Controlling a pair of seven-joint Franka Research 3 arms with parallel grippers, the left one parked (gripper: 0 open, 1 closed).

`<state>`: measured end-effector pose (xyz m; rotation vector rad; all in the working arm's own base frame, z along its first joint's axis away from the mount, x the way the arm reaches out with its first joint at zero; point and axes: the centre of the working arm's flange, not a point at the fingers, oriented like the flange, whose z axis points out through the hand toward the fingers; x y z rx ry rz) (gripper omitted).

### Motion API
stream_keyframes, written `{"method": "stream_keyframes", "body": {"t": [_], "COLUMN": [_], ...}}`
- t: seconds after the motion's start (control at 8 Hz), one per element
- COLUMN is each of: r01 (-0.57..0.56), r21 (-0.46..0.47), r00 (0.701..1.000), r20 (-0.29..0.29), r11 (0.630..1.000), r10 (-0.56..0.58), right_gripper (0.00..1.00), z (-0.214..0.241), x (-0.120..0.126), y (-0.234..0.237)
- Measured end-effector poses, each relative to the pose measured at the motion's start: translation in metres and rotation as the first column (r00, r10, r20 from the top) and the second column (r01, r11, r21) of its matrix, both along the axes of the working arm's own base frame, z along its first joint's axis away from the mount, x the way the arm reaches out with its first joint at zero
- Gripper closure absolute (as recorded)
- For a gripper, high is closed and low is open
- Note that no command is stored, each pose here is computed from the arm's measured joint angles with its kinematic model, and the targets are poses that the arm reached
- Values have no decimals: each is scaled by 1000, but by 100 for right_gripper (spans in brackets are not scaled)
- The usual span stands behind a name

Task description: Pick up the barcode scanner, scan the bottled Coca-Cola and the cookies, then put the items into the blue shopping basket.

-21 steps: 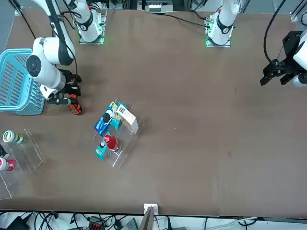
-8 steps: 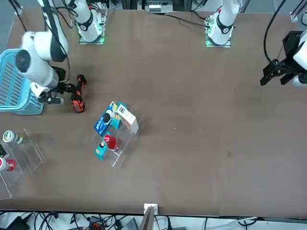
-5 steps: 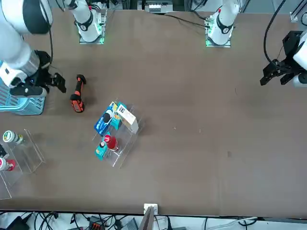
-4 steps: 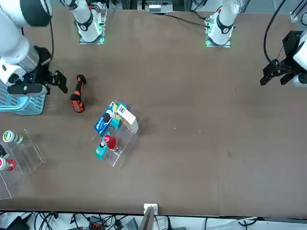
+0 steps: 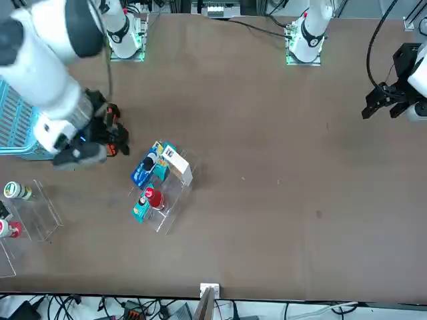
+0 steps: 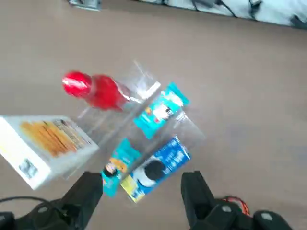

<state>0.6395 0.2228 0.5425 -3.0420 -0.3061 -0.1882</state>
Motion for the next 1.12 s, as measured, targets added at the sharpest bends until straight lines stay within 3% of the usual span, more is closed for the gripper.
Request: {"method": "stream_keyframes", "body": {"t": [0.25, 1.12], "r01": [-40, -45], "r21": [5, 28], "r00": [999, 994], "r20": [20, 98], "r11": [999, 999], "r10": [40, 42], "right_gripper": [0, 0], "z": [-11, -44], "x": [15, 43], "y": [40, 62]}}
